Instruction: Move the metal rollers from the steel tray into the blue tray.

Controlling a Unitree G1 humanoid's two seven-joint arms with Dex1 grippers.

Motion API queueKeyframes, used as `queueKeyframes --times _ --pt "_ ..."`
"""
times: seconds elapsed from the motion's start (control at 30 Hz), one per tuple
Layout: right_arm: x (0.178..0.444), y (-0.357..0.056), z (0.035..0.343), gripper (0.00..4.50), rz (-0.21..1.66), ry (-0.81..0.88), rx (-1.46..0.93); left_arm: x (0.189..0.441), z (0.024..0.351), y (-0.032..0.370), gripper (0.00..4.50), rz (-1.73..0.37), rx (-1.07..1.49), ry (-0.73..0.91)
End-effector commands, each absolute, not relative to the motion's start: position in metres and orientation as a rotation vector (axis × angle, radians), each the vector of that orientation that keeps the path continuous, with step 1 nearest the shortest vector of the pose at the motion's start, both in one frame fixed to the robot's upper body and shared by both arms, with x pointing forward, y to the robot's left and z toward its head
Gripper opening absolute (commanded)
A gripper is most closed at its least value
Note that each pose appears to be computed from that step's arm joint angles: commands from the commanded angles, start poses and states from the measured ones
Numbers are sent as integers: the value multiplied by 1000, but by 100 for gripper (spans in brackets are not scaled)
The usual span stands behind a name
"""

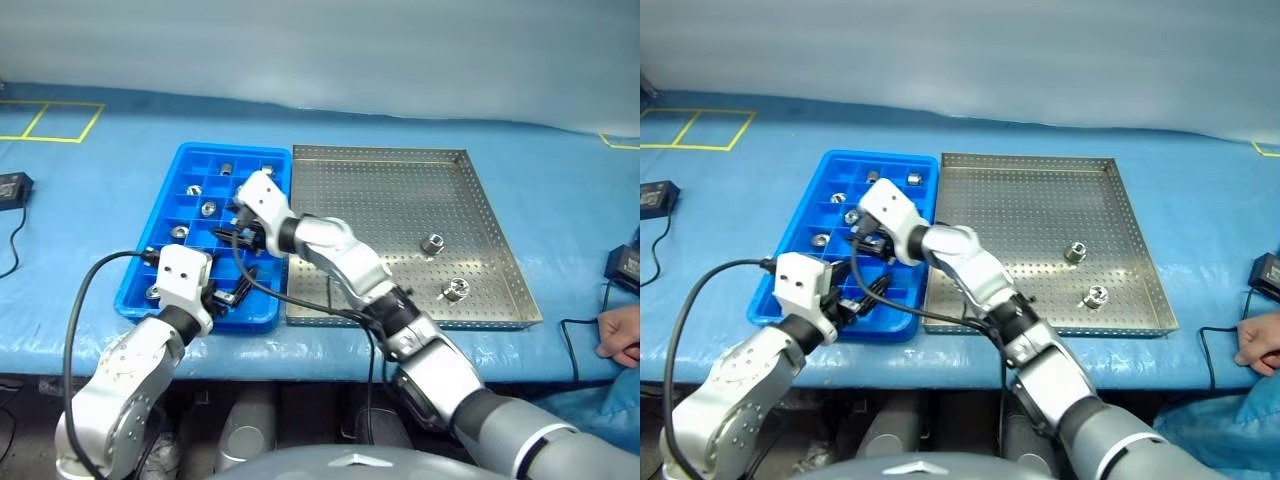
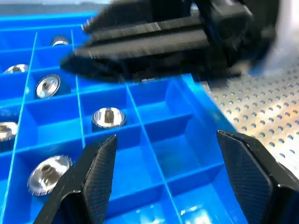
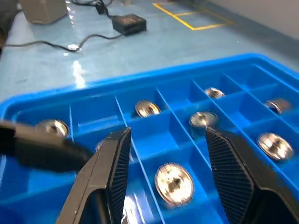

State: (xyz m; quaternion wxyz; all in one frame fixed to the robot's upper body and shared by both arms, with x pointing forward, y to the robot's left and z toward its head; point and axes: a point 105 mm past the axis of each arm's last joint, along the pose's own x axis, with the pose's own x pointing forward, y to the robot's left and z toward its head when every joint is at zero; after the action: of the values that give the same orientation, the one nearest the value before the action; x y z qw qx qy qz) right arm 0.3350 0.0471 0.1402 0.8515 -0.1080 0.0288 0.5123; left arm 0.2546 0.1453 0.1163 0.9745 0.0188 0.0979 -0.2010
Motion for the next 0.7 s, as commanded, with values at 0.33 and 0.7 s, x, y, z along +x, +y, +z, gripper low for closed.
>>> queueKeyframes --times 0.33,0.7 --pt "321 -111 117 265 504 283 -366 280 123 100 373 -675 63 164" --pt "320 -152 90 265 224 387 -351 287 121 72 373 -869 130 178"
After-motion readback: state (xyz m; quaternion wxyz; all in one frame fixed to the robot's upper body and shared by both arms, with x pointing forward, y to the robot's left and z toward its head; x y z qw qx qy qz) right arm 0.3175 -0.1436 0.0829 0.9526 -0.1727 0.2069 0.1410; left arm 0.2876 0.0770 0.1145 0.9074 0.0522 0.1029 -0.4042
